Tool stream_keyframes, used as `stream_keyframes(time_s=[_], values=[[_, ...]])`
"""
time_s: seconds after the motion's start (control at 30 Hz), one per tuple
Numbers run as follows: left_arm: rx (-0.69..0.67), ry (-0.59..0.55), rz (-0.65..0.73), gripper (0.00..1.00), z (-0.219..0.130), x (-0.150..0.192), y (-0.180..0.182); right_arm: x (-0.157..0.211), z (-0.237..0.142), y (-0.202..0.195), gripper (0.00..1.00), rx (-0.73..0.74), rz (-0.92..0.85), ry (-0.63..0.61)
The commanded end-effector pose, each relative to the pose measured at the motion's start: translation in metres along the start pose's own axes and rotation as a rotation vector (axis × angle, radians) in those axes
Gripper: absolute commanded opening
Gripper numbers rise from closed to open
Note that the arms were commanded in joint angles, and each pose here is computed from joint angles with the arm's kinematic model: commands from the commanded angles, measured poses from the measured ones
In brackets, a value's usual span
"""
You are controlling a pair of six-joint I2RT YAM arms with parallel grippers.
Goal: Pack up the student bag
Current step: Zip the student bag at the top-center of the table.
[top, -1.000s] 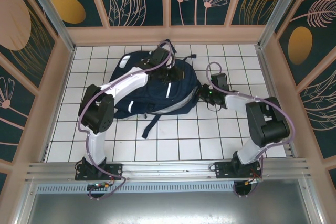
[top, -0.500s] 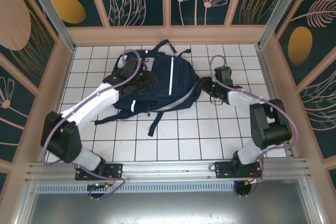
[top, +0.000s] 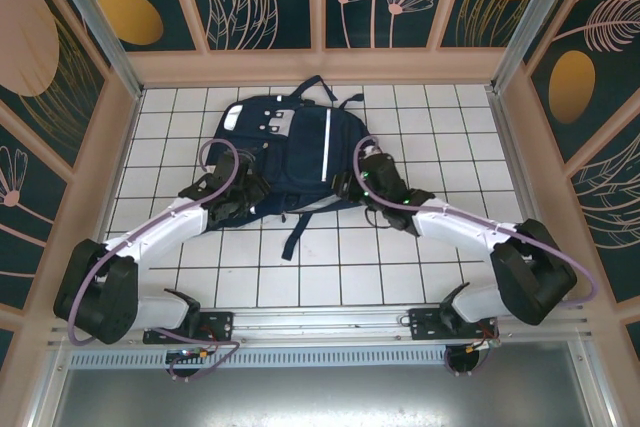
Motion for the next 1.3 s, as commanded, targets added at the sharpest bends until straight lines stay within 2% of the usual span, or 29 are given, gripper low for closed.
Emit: stream_keyframes(time_s=[0.0, 0.27, 0.4, 0.73, 0.83, 1.03, 1.27], values=[[0.014, -0.028, -0.038, 0.49, 0.004, 0.0, 0.004, 0.011, 0.013, 0.018, 0.4, 0.029, -0.07, -0.002], [0.015, -0.013, -0.042, 0.48, 0.017, 0.009, 0.012, 0.06, 0.046, 0.033, 0.4, 0.055, -0.152, 0.124], [0.013, 0.016, -0.038, 0.47, 0.025, 0.013, 0.012, 0.079, 0.054, 0.037, 0.4, 0.086, -0.196, 0.143], [0.002, 0.038, -0.037, 0.44, 0.038, 0.019, 0.017, 0.087, 0.062, 0.039, 0.37, 0.108, -0.188, 0.156], [0.008, 0.078, -0.045, 0.42, 0.043, 0.024, 0.016, 0.088, 0.062, 0.041, 0.37, 0.099, -0.193, 0.166], [-0.013, 0.08, -0.083, 0.42, 0.027, 0.024, 0.019, 0.098, 0.063, 0.062, 0.37, 0.035, -0.257, 0.187], [0.012, 0.044, -0.152, 0.45, 0.005, 0.028, 0.026, 0.117, 0.086, 0.06, 0.37, 0.077, -0.293, 0.233]])
Point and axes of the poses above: each hand's point on the last joint's axis, 136 mm out from that joint toward the fingers, its own z axis out along the fingers, its own y axis along the line the jaws close on, x = y × z, the point moved 5 cm from there along -z, back along the fingers, and after that the axes turned 12 degrees about z, right-handed, at the moved point
